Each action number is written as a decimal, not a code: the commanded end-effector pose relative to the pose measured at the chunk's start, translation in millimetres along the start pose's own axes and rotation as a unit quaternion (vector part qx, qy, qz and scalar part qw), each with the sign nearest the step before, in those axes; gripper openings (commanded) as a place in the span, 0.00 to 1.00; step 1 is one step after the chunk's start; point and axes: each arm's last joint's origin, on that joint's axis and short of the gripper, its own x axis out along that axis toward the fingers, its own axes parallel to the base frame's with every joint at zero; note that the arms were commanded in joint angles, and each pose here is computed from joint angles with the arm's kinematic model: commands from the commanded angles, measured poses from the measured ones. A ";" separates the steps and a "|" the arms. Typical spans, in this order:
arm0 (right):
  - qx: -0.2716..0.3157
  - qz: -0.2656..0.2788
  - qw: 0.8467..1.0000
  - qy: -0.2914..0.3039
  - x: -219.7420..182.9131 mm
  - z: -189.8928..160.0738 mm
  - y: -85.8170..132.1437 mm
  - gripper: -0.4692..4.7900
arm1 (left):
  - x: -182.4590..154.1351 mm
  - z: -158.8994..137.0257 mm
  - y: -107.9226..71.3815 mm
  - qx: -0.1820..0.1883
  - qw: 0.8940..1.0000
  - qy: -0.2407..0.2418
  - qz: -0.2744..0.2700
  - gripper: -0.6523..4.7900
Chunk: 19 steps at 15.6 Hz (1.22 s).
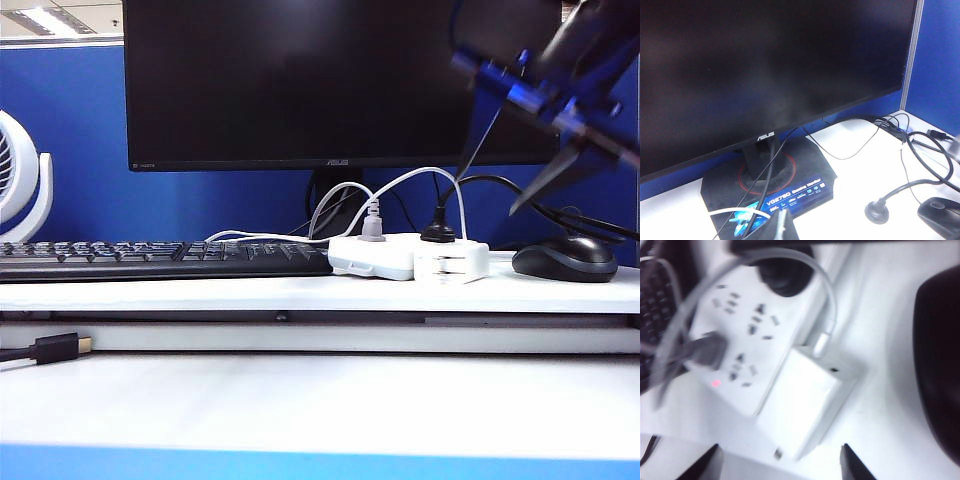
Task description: Unplug the white charger from the socket, then place it next to the socket.
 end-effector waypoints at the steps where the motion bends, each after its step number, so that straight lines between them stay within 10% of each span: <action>1: -0.050 0.029 0.997 -0.046 -27.1 -1.1 11.1 0.45 | -1.7 3.9 0.6 0.000 1.000 -0.014 0.001 0.11; 3: -0.109 0.076 0.985 -0.107 -58.9 -3.4 23.6 0.09 | -14.4 13.8 3.5 -0.003 0.999 -0.034 0.003 0.11; 10: -0.328 0.114 0.864 -0.364 -182.5 -44.6 45.4 0.09 | -132.8 59.8 27.8 -0.019 0.991 -0.131 0.016 0.11; 13: -0.287 0.028 0.903 -0.318 -187.2 -73.4 23.4 0.09 | -189.0 39.7 34.2 -0.005 0.999 -0.043 0.003 0.11; 19: -0.297 0.048 0.871 -0.388 -116.7 -139.3 -49.4 0.09 | -239.7 -26.4 34.3 -0.012 0.998 0.063 -0.008 0.11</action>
